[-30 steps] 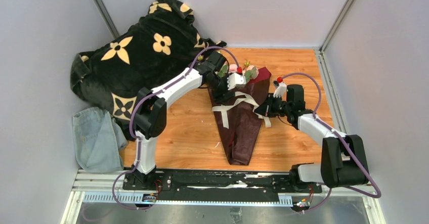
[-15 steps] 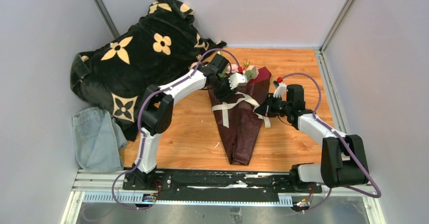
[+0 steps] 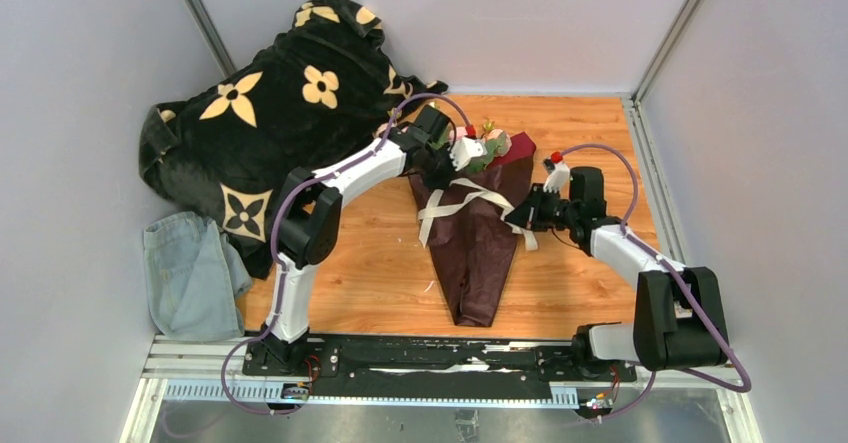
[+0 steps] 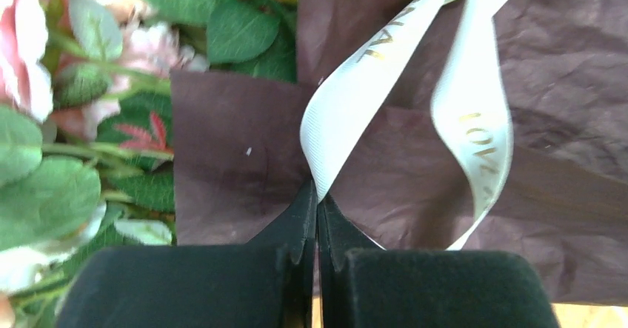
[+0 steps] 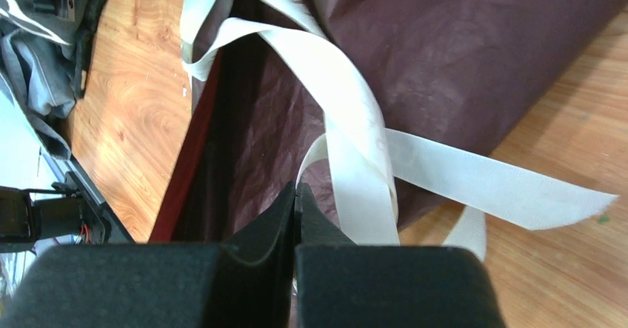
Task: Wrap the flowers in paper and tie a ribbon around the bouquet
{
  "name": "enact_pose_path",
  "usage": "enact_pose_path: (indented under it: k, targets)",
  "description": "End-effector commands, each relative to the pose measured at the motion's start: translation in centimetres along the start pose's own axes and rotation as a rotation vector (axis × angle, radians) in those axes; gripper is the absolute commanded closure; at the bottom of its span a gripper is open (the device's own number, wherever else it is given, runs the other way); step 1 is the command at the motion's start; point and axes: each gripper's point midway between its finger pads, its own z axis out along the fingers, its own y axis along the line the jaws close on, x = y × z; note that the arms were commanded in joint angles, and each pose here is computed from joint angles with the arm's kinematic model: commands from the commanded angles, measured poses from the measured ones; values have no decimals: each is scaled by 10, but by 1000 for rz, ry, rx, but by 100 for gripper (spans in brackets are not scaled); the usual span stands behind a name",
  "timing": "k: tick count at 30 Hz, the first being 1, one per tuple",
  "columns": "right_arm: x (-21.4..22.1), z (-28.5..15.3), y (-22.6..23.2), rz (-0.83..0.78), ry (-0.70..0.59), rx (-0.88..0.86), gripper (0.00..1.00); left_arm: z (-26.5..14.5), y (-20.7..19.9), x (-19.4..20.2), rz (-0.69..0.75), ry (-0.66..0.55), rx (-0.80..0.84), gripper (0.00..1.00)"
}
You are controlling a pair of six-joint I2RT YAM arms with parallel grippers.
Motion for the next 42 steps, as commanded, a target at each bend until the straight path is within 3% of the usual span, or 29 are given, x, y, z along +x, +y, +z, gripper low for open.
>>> enact_pose_path:
  k: [1, 5, 10, 13, 17, 21, 27, 31, 34, 35, 36, 37, 38, 39, 40, 42]
  targets:
    - [-13, -18, -20, 73, -59, 59, 100, -43, 39, 32, -100, 69, -185, 100]
    - [-15, -65, -87, 290, -217, 232, 100, -83, 32, 100, -165, 166, -182, 100]
    - [-13, -157, -169, 637, -577, 502, 100, -118, -7, 190, -232, 313, -129, 100]
    - [-12, -204, -190, 699, -701, 647, 100, -143, -15, 241, -308, 396, -150, 100]
    - [-17, -254, -196, 689, -805, 773, 100, -188, 3, 311, -408, 532, -310, 100]
    - [-12, -270, -203, 710, -822, 824, 100, -245, 34, 373, -471, 675, -530, 100]
    - [-4, -277, -209, 730, -833, 864, 100, -303, 59, 420, -495, 808, -717, 100]
    - [-1, -273, -205, 724, -805, 860, 100, -307, 69, 419, -520, 771, -709, 100]
    - [-3, -248, -190, 632, -687, 859, 100, -278, 60, 394, -564, 607, -579, 100]
    - [-5, -239, -185, 590, -639, 867, 97, -272, 58, 388, -561, 583, -552, 100]
    - [-7, -224, -177, 527, -565, 867, 83, -264, 53, 380, -548, 569, -509, 100]
    - [-9, -203, -163, 442, -456, 848, 59, -253, 44, 369, -514, 569, -441, 92]
    - [-6, -198, -159, 422, -385, 875, 34, -246, 37, 361, -491, 580, -401, 72]
    - [-4, -186, -149, 391, -298, 874, 27, -243, 33, 354, -459, 590, -369, 54]
    - [-5, -183, -143, 367, -246, 888, 26, -241, 29, 344, -426, 590, -351, 45]
    - [-14, -182, -130, 305, -187, 917, 25, -245, 28, 319, -359, 557, -348, 38]
